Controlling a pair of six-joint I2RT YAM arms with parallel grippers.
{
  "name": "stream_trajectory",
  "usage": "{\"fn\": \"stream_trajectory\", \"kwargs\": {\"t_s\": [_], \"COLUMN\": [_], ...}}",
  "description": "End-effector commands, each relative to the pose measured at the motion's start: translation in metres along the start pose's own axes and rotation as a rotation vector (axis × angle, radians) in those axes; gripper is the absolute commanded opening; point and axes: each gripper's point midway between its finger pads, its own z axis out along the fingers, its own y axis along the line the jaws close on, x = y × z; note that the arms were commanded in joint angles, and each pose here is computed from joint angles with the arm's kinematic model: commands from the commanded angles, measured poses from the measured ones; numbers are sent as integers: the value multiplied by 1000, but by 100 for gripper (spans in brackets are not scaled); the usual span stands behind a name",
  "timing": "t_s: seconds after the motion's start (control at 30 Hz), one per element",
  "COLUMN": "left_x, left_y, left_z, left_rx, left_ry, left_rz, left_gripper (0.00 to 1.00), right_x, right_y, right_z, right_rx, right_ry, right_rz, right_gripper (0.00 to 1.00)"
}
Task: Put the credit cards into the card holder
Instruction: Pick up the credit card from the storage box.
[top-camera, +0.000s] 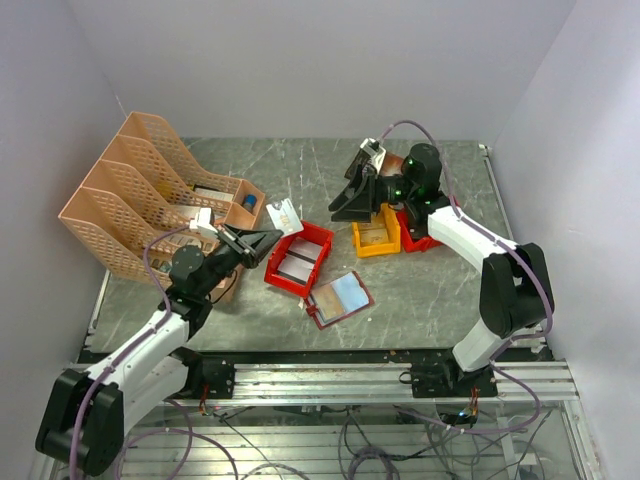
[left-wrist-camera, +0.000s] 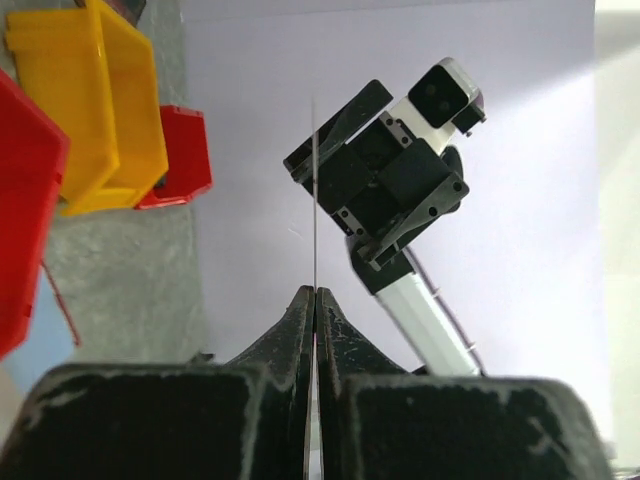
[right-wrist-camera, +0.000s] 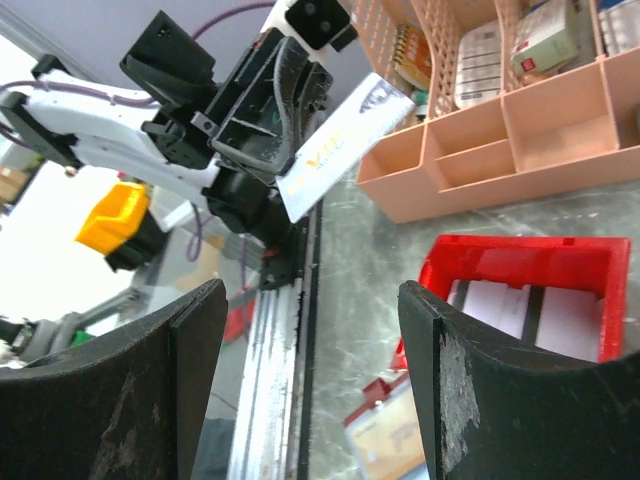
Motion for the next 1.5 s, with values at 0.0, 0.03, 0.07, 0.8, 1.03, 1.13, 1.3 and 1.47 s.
{"fn": "stream_trajectory", "kwargs": {"t_s": [0.0,0.03,0.07,0.8,1.03,1.13,1.3,1.47], "left_x": [-1,0,2,59,68,71,75,77], "left_y": [-29,-31,-34,-38,-29,-26,-24,-18], "left_z": [11,14,16,45,43,42,39,40], "left_rx": [-32,-46,-50,206,226,227,234,214], "left_ry": [-14,-5,4,363,427,451,487,512], "left_rz": [-187,-194,-191,405,432,444,464,489], "left_gripper": [7,7,7,7,7,7,7,7], "right_x": [-17,-17,-17,-16,-14,-13,-11,-9], "right_y": [21,20,20,22,20,22,25,27], "right_z": [-8,-9,-10,-14,-13,-11,-8,-6], "right_rx": [-49,-48,-46,-26,-21,-33,-53,-68], "right_ry": [-25,-28,-32,-33,-19,-12,4,17], "right_rz": [88,102,116,249,231,233,240,244], "right_gripper": [69,69,69,58,52,45,31,21]}}
